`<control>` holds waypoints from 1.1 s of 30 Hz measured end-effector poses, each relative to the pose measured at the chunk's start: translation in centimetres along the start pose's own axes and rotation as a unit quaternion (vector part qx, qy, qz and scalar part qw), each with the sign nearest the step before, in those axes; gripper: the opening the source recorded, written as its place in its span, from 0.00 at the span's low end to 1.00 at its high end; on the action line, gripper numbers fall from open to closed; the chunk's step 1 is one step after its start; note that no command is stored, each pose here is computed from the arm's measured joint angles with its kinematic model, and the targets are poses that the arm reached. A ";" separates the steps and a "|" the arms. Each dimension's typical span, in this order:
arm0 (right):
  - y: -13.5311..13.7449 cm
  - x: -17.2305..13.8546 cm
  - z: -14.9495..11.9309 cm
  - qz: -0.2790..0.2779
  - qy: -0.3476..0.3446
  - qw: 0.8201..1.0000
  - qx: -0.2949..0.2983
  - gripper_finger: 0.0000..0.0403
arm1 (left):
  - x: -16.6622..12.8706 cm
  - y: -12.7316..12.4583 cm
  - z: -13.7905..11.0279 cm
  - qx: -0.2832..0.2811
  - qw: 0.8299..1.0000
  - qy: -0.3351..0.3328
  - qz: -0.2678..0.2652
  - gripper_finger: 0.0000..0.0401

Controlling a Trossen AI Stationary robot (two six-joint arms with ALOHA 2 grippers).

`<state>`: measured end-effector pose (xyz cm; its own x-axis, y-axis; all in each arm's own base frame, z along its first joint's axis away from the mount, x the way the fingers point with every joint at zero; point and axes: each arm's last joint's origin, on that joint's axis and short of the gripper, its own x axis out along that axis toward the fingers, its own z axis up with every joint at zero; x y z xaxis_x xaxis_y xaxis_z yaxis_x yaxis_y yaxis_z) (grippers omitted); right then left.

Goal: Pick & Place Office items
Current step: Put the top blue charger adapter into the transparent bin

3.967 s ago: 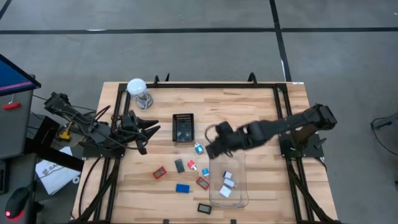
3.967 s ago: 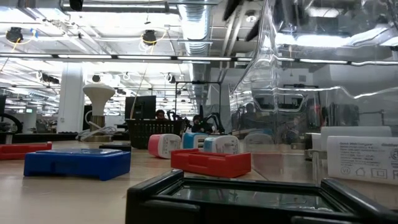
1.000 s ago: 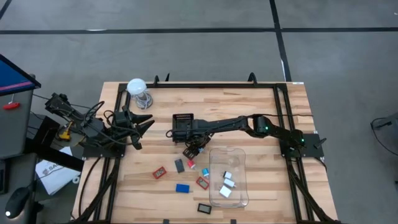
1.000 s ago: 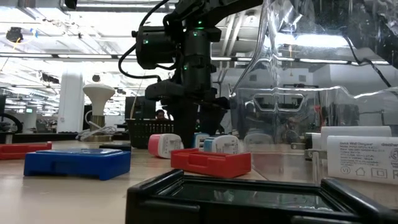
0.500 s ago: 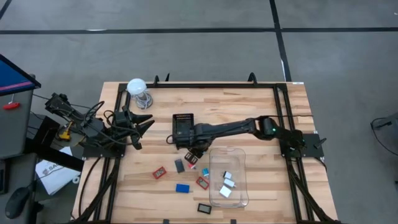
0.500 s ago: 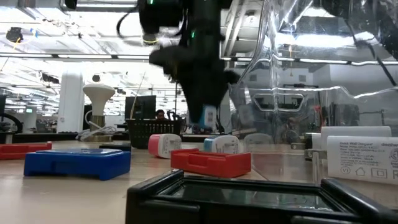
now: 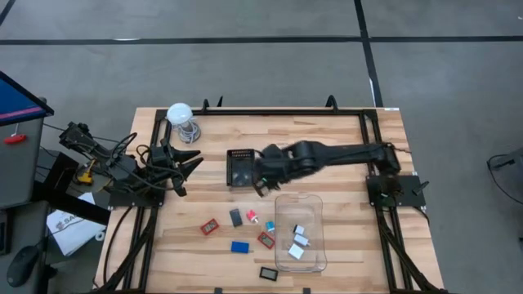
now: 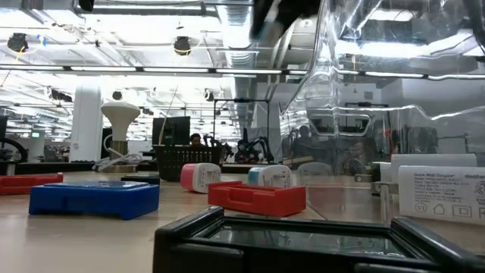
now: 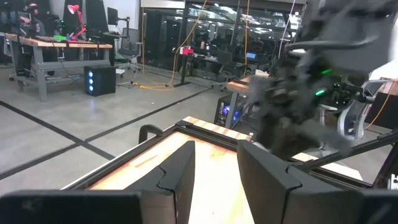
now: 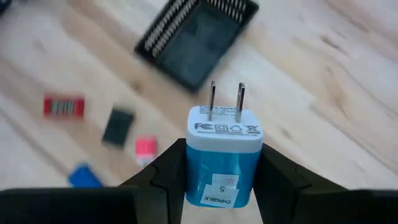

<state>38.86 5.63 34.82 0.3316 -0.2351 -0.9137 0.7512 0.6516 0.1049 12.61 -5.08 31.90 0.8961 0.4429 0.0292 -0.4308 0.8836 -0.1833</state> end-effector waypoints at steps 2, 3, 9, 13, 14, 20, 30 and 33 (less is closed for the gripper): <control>-0.1 -1.5 -1.4 -0.005 0.010 1.000 -0.008 0.33 | 0.0 0.0 0.0 0.000 1.000 0.000 0.000 0.29; -0.2 -2.2 -2.2 -0.010 0.017 1.000 -0.012 0.33 | 0.0 0.0 0.0 0.000 1.000 0.000 0.000 0.29; 1.0 -4.6 -6.7 0.000 0.041 0.998 -0.037 0.33 | 0.0 0.0 0.0 0.000 1.000 0.000 0.000 0.29; 2.2 -5.3 -10.0 0.016 0.068 0.995 -0.064 0.33 | 0.0 0.0 0.0 0.000 1.000 0.000 0.000 0.29; 2.4 -5.2 -10.8 0.012 0.078 0.995 -0.065 0.33 | 0.0 0.0 0.0 0.000 1.000 0.000 0.000 0.29; 2.7 -4.2 -16.3 -0.020 0.139 0.986 -0.093 0.34 | 0.0 0.0 0.0 -0.001 1.000 0.000 0.000 0.29; 1.1 2.8 -18.9 -0.003 0.154 0.988 -0.019 0.34 | 0.0 0.0 0.0 -0.005 1.000 0.000 0.000 0.29; -0.1 4.7 -17.6 0.028 0.144 0.989 0.021 0.34 | 0.0 0.0 0.0 -0.013 1.000 -0.001 0.000 0.29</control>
<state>30.30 17.12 23.59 0.2006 0.0199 -0.9795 0.7616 0.6257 0.1687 12.61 -5.07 31.92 0.8960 0.4431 0.0302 -0.4279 0.8794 -0.2086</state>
